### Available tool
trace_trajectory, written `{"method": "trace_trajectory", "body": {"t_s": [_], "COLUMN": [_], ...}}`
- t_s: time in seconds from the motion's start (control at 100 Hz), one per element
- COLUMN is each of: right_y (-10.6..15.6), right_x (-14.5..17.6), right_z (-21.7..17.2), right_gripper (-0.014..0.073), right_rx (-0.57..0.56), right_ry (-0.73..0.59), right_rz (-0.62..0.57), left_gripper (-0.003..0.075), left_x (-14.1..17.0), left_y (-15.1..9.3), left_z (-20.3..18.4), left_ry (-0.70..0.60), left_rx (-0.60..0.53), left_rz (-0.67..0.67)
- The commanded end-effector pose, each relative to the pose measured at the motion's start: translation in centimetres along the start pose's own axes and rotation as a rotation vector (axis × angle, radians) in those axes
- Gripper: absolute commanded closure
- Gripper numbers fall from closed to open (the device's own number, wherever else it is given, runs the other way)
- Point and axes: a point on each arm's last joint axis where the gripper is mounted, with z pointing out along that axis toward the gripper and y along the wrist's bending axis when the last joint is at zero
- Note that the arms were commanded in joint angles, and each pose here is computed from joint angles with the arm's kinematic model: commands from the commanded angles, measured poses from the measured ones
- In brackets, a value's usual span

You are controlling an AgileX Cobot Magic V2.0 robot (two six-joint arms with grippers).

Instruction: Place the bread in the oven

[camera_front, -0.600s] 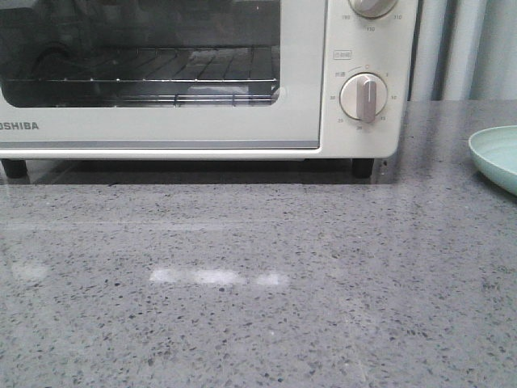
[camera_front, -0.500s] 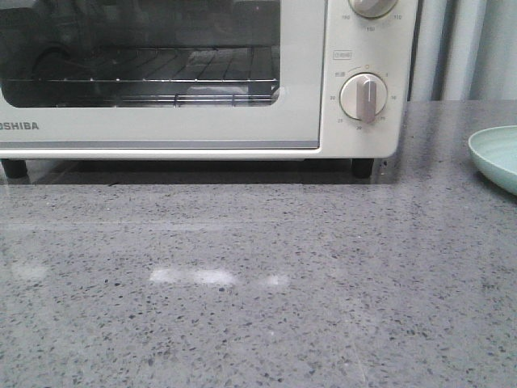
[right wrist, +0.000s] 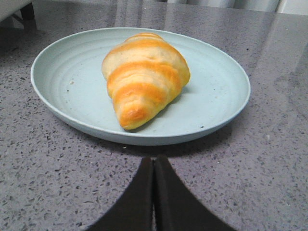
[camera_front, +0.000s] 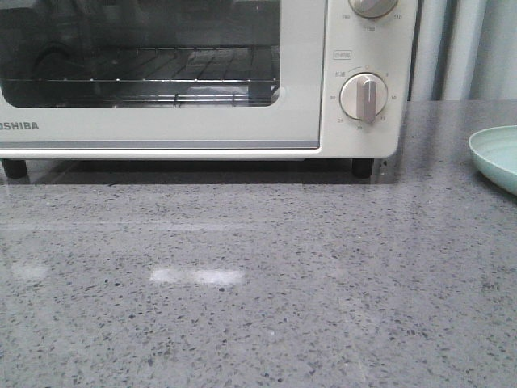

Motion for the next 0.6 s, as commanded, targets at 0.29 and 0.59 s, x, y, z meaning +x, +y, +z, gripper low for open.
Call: {"method": "trace_trajectory", "body": {"t_s": [0.29, 0.59], "right_y": [0.0, 0.0], "right_x": [0.0, -0.9], "right_z": [0.0, -0.1], "right_gripper": [0.0665, 0.0664], "right_rx": [0.003, 0.008], "right_ry": [-0.040, -0.140], "right_rz": [0.001, 0.007], "left_gripper": [0.0741, 0.0741], "left_x": [0.1, -1.2], "left_y": [0.4, 0.4], "left_z": [0.0, -0.2], "left_ry": [-0.064, -0.215], "left_rx": [-0.045, -0.065], "left_rz": [0.132, 0.193]}}
